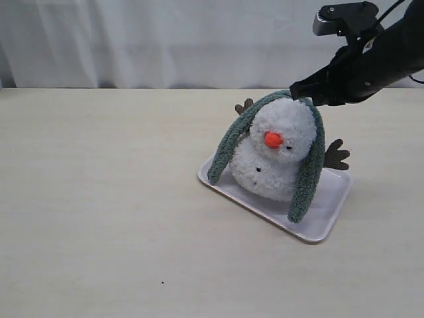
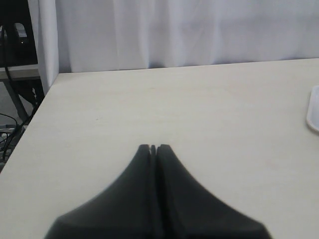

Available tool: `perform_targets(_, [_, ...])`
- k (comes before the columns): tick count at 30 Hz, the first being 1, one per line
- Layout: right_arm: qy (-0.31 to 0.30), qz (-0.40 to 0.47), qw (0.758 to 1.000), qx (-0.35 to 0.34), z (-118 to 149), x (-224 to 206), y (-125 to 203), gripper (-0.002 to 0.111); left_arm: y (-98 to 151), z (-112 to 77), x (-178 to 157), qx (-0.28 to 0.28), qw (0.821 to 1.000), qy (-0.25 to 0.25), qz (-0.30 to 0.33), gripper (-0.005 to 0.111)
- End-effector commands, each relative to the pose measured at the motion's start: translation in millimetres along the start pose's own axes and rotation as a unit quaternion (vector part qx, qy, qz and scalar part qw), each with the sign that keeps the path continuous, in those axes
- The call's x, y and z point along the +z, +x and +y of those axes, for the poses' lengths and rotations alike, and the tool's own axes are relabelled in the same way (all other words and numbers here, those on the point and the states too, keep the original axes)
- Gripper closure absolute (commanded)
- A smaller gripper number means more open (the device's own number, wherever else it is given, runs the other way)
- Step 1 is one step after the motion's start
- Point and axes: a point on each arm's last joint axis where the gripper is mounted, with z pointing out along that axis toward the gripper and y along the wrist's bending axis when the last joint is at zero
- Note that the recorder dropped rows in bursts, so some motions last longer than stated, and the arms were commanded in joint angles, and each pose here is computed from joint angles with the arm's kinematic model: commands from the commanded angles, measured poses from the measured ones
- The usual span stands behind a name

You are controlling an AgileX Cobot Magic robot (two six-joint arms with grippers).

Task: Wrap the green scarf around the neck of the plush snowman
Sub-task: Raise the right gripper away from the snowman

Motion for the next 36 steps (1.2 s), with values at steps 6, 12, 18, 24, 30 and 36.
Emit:
perform_targets(6, [-0.087,-0.018,0.996,-0.013,-13,13,-15,0.104,0,0.0,0,-0.002,1.000,-0.001,-0.007,0.107])
perform_targets(12, [-0.077,0.003,0.997,-0.004,-18,38,-8,0.104,0,0.0,0,-0.002,1.000,-0.001,-0.007,0.107])
perform_targets(18, [-0.079,0.022,0.997,0.000,-19,52,-2,0.104,0,0.0,0,-0.002,1.000,-0.001,-0.007,0.107])
perform_targets(24, [-0.088,0.038,0.995,-0.001,-17,52,1,0.104,0,0.0,0,-0.002,1.000,-0.001,-0.007,0.107])
perform_targets(30, [-0.098,0.060,0.993,0.004,-16,53,8,0.104,0,0.0,0,-0.002,1.000,-0.001,-0.007,0.107])
perform_targets(36, [-0.095,0.077,0.993,0.006,-16,59,20,0.104,0,0.0,0,-0.002,1.000,-0.001,-0.007,0.107])
